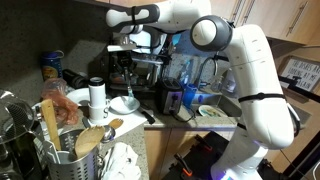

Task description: Pick up the light blue whisk, stir in the white bowl and put the whisk back in the utensil rack.

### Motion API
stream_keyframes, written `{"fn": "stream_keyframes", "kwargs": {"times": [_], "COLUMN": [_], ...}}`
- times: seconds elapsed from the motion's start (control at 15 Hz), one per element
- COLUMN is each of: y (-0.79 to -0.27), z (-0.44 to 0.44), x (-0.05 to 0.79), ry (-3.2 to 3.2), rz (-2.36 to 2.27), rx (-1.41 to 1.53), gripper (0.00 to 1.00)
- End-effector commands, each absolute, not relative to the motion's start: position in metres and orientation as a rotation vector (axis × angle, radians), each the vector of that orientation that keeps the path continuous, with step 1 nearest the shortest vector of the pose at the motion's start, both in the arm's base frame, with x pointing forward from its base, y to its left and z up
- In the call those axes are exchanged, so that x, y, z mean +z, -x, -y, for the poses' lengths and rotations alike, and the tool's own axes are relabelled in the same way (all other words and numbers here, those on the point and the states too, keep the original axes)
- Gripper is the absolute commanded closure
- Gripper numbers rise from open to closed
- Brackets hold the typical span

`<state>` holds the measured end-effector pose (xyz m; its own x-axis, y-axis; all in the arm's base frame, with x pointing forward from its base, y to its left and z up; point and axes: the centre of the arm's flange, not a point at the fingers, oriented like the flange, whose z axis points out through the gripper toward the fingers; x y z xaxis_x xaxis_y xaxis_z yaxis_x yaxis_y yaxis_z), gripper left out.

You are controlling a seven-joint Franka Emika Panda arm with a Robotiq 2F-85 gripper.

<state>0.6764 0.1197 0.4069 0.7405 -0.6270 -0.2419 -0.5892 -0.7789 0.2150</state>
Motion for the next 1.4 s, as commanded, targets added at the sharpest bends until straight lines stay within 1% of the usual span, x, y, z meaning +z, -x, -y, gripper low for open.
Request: {"fn": "stream_keyframes", "kwargs": {"times": [0.0, 0.27, 0.67, 1.0, 1.13, 1.33], "y": [-0.666, -0.668, -0.668, -0.661, -0.658, -0.658], "z": [-0.128, -0.138, -0.140, -0.132, -0.131, -0.132], "x": [0.405, 0.406, 0.409, 0.404, 0.403, 0.400], "ry": [-2.847, -2.905, -2.967, -2.844, -2.793, -2.743], "rz": [1.038, 1.023, 0.950, 0.910, 0.917, 0.952], "rx": [-0.423, -0.419, -0.546, -0.647, -0.633, -0.510], "gripper": [0.89, 0.89, 0.90, 0.90, 0.90, 0.90]}}
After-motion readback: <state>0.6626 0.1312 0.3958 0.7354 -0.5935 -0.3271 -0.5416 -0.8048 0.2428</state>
